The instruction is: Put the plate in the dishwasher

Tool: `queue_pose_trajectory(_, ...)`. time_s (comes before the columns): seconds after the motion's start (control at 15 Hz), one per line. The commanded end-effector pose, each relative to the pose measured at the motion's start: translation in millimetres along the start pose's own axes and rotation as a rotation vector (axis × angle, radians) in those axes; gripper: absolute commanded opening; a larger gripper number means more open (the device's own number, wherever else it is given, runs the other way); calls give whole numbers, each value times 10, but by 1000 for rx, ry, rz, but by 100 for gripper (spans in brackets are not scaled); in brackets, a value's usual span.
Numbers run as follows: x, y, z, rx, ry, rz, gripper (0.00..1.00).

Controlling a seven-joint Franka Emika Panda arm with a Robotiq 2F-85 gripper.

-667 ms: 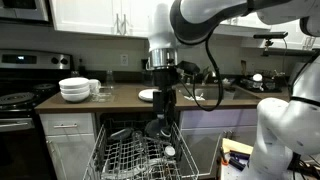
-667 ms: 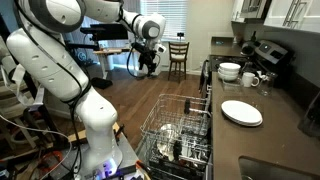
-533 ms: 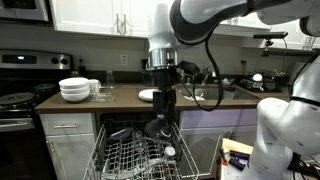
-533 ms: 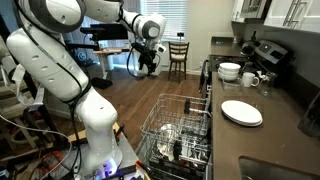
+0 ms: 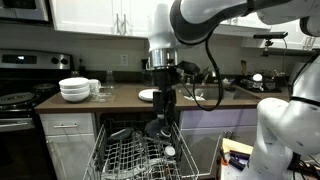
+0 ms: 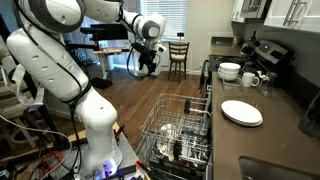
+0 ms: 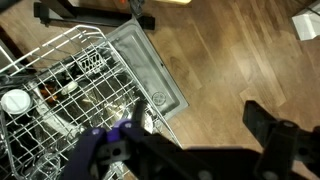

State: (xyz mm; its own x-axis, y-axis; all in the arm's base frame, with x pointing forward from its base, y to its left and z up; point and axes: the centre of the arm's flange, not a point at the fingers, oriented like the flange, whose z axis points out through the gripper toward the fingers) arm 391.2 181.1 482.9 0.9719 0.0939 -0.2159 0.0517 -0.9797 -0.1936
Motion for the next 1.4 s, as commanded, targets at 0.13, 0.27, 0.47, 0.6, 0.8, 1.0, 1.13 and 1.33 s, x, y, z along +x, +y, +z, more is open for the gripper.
queue_pose_trajectory(0.13, 146, 350, -91, -152, 72, 21, 100)
queue_pose_trajectory(0.27, 207, 532, -154, -259, 108, 10, 100)
queue_pose_trajectory(0.47, 328, 840, -254, -397, 151, -4, 100)
queue_pose_trajectory(0.6, 424, 1046, -310, -466, 186, -9, 100)
queue_pose_trajectory(0.8, 587, 1351, -352, -562, 236, -11, 100)
queue_pose_trajectory(1.0, 528, 1409, -350, -551, 228, 25, 100)
queue_pose_trajectory(1.13, 558, 1490, -323, -549, 220, 36, 100)
queue_pose_trajectory(1.33, 631, 1509, -229, -589, 218, 51, 100)
